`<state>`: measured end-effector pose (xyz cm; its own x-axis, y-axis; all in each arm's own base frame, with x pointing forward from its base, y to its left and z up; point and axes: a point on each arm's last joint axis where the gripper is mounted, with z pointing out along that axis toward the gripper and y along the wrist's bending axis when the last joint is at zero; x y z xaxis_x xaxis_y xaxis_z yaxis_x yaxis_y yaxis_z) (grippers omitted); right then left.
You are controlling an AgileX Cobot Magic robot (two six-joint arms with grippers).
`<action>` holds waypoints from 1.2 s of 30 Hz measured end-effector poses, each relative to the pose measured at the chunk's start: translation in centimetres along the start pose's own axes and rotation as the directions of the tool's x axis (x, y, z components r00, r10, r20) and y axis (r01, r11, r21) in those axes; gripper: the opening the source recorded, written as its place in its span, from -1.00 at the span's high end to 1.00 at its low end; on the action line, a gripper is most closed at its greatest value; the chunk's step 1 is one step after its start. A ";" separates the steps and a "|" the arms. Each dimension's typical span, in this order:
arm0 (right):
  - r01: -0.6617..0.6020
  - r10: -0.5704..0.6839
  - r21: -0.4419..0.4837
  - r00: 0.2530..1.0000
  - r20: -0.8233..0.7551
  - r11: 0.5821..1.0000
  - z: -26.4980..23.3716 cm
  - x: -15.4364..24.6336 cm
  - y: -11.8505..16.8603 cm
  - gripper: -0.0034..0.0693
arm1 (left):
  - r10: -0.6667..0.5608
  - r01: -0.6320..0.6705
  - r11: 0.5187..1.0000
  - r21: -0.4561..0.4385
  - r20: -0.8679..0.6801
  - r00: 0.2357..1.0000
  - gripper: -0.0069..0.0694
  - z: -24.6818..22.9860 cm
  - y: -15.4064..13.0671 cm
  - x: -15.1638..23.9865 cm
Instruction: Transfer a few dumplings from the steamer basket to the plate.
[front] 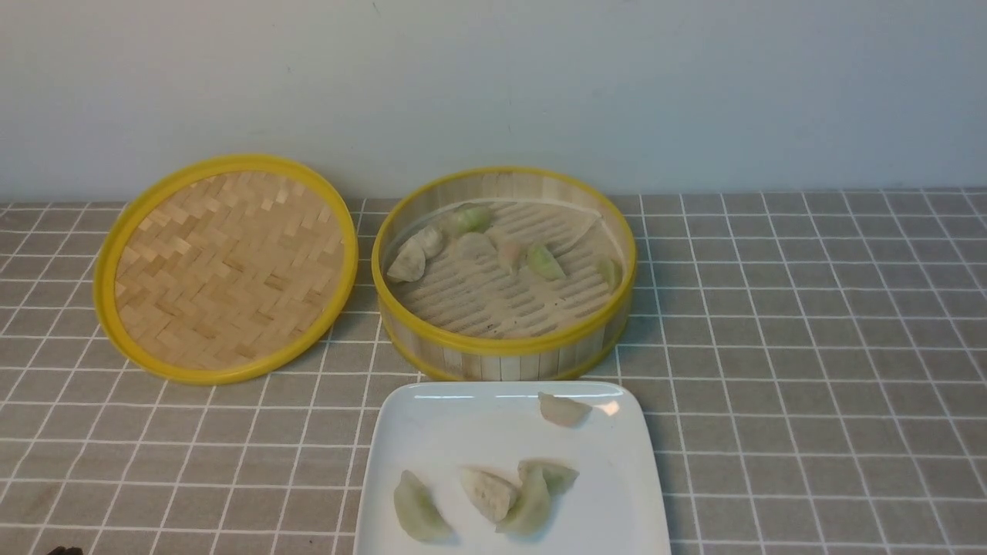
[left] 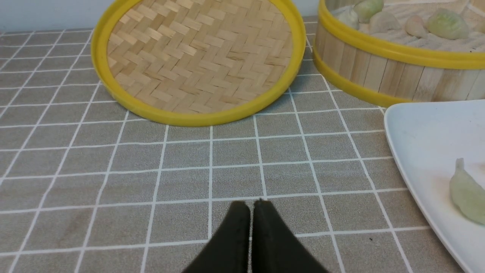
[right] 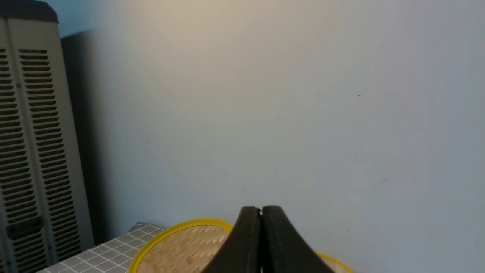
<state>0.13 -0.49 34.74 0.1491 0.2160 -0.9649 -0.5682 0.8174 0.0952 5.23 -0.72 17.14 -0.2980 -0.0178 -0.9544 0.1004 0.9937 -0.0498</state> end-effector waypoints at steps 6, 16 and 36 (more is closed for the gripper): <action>0.008 -0.008 -0.013 1.000 -0.007 1.000 0.0 0.1 0.1 0.94 | 0.000 0.000 1.000 0.000 0.000 1.000 0.83 0.0 0.0 0.0; 0.101 -0.059 0.321 0.989 -0.137 0.942 1.0 4.5 -0.9 0.94 | 0.000 0.000 1.000 0.000 0.000 1.000 0.83 0.0 0.0 0.0; 0.161 0.061 0.548 0.929 -0.365 0.821 0.6 16.9 -4.3 0.94 | 0.000 0.000 1.000 0.000 -0.001 1.000 0.83 0.0 0.0 0.0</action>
<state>5.62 -0.04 18.14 -0.1920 0.0555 -0.9798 0.0009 0.9984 0.0564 5.23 -0.72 17.13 -0.2990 -0.0177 -0.9541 0.1004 0.9937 -0.0499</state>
